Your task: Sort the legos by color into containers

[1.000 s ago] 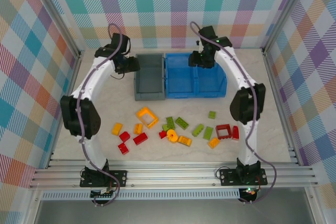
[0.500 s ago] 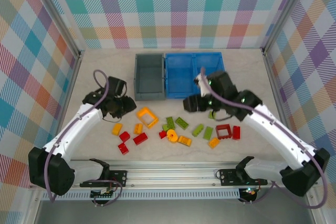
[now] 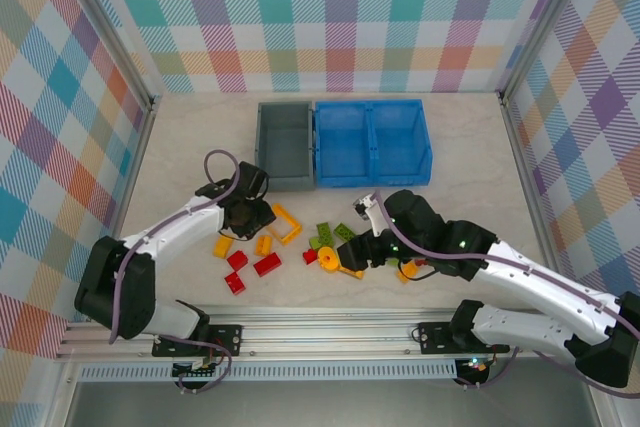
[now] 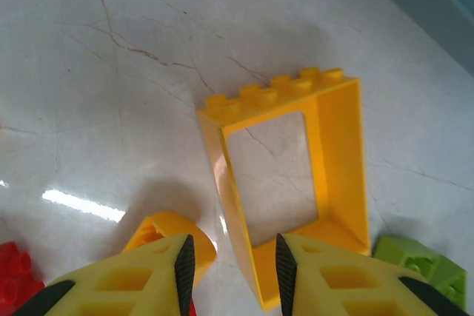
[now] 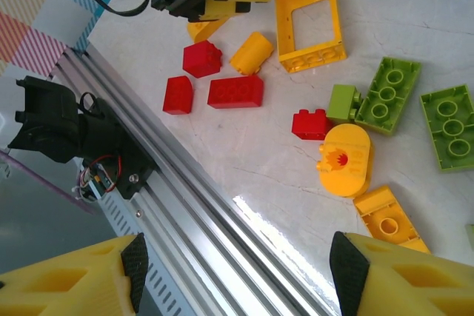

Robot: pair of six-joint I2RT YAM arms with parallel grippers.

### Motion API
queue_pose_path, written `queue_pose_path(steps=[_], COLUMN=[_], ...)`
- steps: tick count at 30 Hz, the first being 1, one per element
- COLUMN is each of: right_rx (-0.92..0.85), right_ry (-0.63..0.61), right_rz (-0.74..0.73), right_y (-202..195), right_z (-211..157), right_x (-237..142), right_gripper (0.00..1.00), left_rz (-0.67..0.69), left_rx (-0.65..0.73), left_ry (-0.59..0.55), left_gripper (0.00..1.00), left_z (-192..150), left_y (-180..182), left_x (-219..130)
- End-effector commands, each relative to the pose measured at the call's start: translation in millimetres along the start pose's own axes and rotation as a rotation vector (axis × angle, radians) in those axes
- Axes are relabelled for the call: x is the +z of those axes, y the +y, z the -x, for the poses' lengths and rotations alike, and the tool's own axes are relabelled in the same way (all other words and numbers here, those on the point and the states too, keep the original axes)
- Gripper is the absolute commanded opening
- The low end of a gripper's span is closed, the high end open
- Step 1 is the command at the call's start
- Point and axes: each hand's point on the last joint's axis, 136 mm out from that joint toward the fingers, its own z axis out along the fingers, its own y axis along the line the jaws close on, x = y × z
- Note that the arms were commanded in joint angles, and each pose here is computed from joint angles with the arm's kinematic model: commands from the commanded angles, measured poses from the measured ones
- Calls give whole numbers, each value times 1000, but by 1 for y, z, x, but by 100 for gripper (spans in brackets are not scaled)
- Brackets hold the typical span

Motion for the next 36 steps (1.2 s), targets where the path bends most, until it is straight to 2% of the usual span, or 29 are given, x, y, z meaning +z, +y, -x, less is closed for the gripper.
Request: queue_pose_path(steps=[1, 15, 20, 28, 31, 36], right_rx=[2, 23, 29, 27, 30, 31], right_ry=[-49, -31, -27, -17, -16, -13], right_rz=[13, -7, -7, -18, -17, -17], right_y=[9, 4, 4, 2, 2, 1], right_z=[17, 14, 13, 11, 10, 9], right_x=[-3, 6, 7, 10, 11, 11], right_gripper=[67, 66, 66, 66, 66, 66], left_rz=[49, 58, 54, -29, -23, 28], left_rx=[-10, -2, 9, 7, 9, 13], left_ry=[-25, -19, -28, -94, -97, -54], left_gripper=[34, 20, 31, 32, 33, 36], left_z=[3, 5, 3, 6, 7, 1], left_y=[7, 1, -3, -23, -23, -18], left_x=[12, 36, 32, -2, -4, 14])
